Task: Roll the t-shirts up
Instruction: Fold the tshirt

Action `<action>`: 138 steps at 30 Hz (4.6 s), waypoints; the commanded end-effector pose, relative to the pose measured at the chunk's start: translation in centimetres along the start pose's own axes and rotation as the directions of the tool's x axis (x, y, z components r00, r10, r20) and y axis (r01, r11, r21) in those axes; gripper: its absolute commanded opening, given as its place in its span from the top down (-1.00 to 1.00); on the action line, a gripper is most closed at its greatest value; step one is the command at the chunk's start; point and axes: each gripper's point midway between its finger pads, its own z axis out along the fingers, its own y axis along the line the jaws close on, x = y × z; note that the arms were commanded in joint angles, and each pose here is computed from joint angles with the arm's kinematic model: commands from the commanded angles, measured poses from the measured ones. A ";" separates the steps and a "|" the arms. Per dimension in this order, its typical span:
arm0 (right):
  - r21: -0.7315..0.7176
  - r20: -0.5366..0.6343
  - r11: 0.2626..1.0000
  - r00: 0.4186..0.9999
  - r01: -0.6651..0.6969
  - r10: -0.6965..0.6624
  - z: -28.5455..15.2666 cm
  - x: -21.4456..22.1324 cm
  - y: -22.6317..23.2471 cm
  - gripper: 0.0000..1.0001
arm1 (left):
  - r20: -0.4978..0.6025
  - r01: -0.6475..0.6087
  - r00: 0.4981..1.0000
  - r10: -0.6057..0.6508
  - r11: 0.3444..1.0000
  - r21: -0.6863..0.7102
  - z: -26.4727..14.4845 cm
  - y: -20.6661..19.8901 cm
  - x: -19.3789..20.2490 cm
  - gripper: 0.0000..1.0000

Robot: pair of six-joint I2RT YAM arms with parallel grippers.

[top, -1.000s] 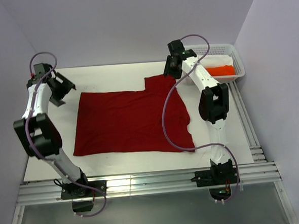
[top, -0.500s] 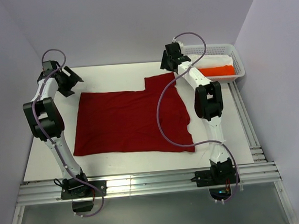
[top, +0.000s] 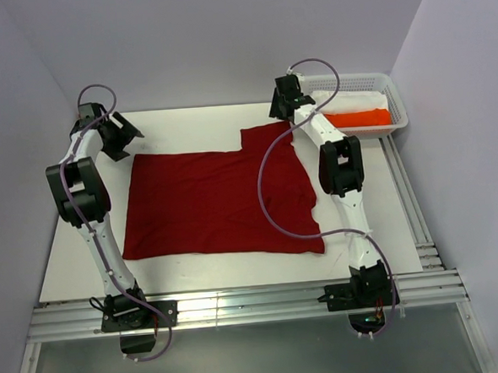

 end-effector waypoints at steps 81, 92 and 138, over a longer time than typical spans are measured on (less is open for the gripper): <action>0.100 -0.151 0.994 0.987 -0.034 0.049 -4.0 3.7 -1.5 -0.13 | -0.026 -0.154 0.988 0.153 0.956 -0.250 -0.7 3.2 1.0 0.99; 0.098 -0.224 0.995 0.973 -0.030 0.052 -5.1 6.6 -1.0 0.67 | 0.001 -0.143 0.989 0.148 0.955 -0.261 -2.8 3.5 -0.4 0.99; -0.184 -0.016 0.974 0.991 -0.132 0.132 -7.6 -0.7 2.0 1.00 | 0.035 -0.088 0.995 0.097 0.975 -0.204 -4.1 2.8 -1.3 0.99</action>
